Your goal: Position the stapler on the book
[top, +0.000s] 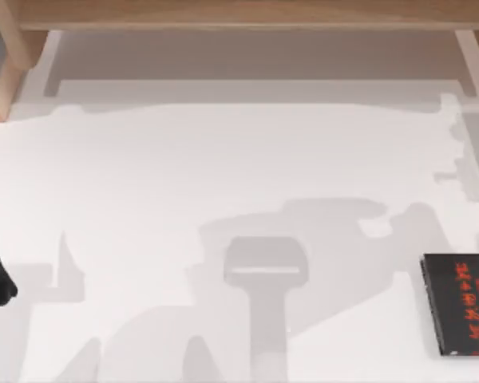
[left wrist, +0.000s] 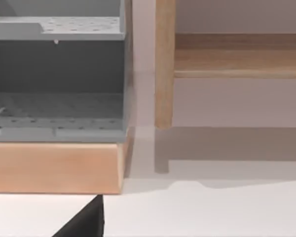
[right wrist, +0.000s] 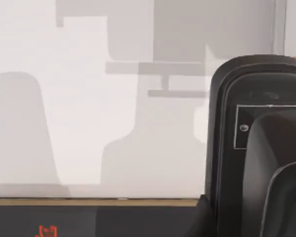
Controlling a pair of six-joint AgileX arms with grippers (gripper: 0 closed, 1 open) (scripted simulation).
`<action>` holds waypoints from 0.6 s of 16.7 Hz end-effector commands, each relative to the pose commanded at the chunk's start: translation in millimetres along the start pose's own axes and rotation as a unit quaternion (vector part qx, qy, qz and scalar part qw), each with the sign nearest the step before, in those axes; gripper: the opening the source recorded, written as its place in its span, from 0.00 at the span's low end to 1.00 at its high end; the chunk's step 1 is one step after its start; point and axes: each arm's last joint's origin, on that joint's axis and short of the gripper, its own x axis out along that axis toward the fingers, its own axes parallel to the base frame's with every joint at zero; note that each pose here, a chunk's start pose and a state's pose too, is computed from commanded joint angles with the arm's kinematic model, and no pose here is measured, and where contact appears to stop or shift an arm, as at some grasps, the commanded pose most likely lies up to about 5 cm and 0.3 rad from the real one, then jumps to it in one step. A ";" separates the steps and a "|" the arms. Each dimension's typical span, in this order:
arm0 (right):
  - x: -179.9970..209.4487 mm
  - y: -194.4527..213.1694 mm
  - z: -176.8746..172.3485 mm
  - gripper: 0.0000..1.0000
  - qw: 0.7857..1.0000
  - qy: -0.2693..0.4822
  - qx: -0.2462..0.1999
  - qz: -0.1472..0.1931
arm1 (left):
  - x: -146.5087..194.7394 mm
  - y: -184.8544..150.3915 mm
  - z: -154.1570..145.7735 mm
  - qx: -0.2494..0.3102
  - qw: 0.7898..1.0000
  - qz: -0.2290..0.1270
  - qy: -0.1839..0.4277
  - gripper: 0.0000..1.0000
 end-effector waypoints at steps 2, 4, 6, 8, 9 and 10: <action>10.4 12.5 -23.6 0.00 1.000 0.024 0.004 0.008 | 0.0 0.0 0.0 0.000 1.000 0.000 0.000 1.00; 20.9 22.6 -45.6 0.00 0.999 0.048 0.007 0.014 | 0.0 0.0 0.0 0.000 1.000 0.000 0.000 1.00; 30.2 30.3 -64.8 0.00 0.997 0.070 0.009 0.017 | 0.0 0.0 0.0 0.000 1.000 0.000 0.000 1.00; 37.4 35.6 -79.7 0.00 0.996 0.089 0.011 0.020 | 0.0 0.0 0.0 0.000 1.000 0.000 0.000 1.00; 39.8 37.3 -84.8 0.00 0.995 0.095 0.011 0.020 | 0.0 0.0 0.0 0.000 1.000 0.000 0.000 1.00; 41.5 38.4 -88.4 0.00 0.995 0.100 0.012 0.020 | 0.0 0.0 0.0 0.000 1.000 0.000 0.000 1.00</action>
